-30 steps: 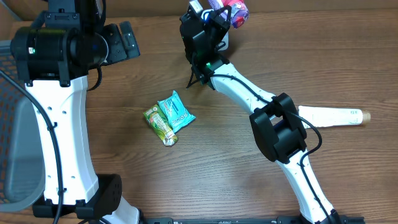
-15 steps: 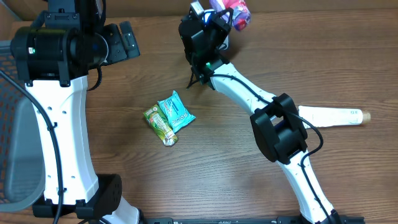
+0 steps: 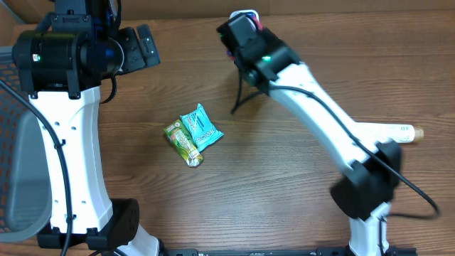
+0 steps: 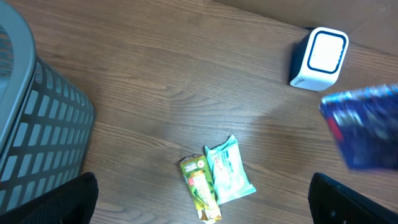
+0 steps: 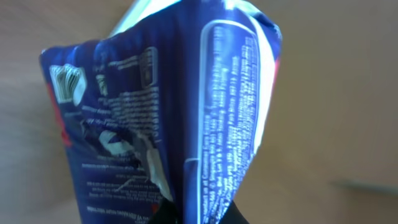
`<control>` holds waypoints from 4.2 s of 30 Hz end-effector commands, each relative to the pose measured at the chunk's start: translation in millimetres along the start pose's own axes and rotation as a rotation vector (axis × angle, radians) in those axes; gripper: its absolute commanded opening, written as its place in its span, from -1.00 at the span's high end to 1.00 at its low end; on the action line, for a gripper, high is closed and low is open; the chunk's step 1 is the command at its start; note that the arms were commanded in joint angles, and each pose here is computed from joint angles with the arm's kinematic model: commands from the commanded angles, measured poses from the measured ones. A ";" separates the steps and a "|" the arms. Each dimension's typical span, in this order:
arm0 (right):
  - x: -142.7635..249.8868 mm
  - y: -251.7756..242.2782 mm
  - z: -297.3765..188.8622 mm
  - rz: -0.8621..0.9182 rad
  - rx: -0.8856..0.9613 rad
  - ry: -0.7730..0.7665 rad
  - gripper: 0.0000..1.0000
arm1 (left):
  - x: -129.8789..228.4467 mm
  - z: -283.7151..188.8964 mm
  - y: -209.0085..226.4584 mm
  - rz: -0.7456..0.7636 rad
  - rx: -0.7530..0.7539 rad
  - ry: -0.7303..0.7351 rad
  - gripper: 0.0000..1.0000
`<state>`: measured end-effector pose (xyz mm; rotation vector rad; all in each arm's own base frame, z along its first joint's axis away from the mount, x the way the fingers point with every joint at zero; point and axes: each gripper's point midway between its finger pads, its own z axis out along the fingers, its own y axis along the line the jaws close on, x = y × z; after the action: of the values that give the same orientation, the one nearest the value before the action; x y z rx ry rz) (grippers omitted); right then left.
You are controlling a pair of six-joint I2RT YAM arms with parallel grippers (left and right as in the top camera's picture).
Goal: Scan the item barcode
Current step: 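Lift the purple bag and hold it up to the white scanner, then carry the bag to the table's right side and release it, then reach the right gripper to the mint-green wipes packet, then grasp the mint-green wipes packet with the right gripper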
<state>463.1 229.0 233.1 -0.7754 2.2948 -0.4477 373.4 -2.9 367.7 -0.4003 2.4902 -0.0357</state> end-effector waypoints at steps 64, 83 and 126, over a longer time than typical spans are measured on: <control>65.8 123.1 45.2 0.825 -0.870 0.313 -0.78 | 0.5 -0.5 -0.8 -0.011 0.005 0.001 -0.99; 80.9 228.4 80.0 0.805 -0.934 0.454 -0.48 | 0.5 -0.5 -0.8 -0.011 0.005 0.001 -0.99; 211.5 73.2 102.8 0.398 -0.362 0.674 -0.22 | 0.5 -0.5 -0.8 -0.011 0.005 0.001 -0.99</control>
<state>363.0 162.5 16.2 -0.3255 3.1792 0.0503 373.4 -2.9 367.7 -0.4008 2.4902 -0.0358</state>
